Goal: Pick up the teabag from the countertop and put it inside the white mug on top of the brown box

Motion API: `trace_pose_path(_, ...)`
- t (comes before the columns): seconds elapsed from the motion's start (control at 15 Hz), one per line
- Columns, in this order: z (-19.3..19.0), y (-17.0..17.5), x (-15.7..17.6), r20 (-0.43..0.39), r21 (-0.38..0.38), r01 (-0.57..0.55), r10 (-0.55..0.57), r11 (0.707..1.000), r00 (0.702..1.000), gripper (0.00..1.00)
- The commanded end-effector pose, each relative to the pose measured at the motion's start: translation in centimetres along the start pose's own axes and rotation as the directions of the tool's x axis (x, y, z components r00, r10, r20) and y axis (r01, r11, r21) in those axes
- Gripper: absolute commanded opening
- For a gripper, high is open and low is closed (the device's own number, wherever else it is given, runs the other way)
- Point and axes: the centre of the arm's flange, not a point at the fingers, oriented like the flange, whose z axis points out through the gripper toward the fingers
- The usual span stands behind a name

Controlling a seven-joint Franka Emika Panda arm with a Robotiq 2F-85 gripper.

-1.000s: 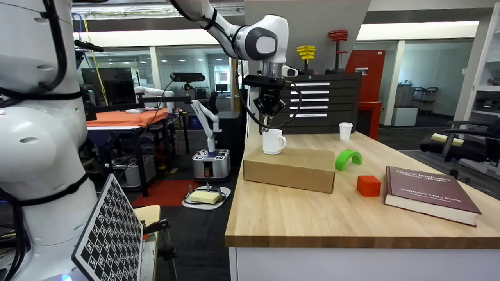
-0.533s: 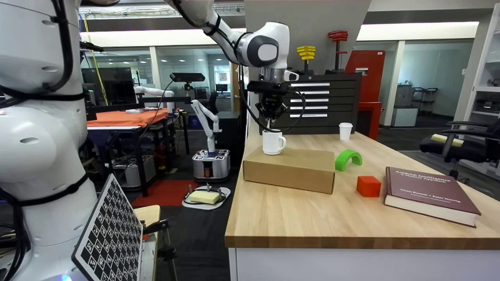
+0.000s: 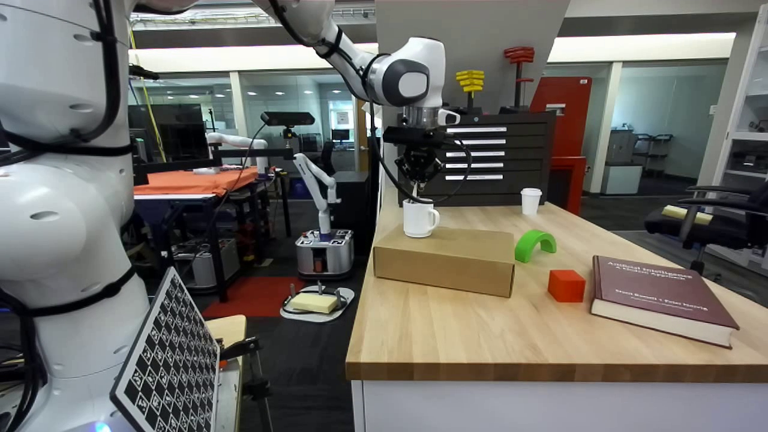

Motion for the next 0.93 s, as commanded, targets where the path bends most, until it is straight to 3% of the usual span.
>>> trace_pose_path(0.0, -0.6, 0.67, 0.72, -0.034, -0.023, 0.012, -0.012, 1.0, 0.999, 0.01)
trace_pose_path(0.07, -0.74, 0.79, 0.79, -0.04, -0.026, 0.007, -0.008, 1.0, 0.999, 0.01)
trace_pose_path(0.13, -0.89, 0.9, 0.8, -0.033, -0.027, 0.008, -0.008, 1.0, 0.999, 0.26)
trace_pose_path(0.27, -1.02, 0.94, 0.77, -0.042, -0.031, 0.001, -0.003, 1.0, 0.999, 0.33)
trace_pose_path(0.87, -1.28, 0.94, 0.78, -0.055, -0.036, -0.004, 0.002, 0.999, 0.998, 0.91)
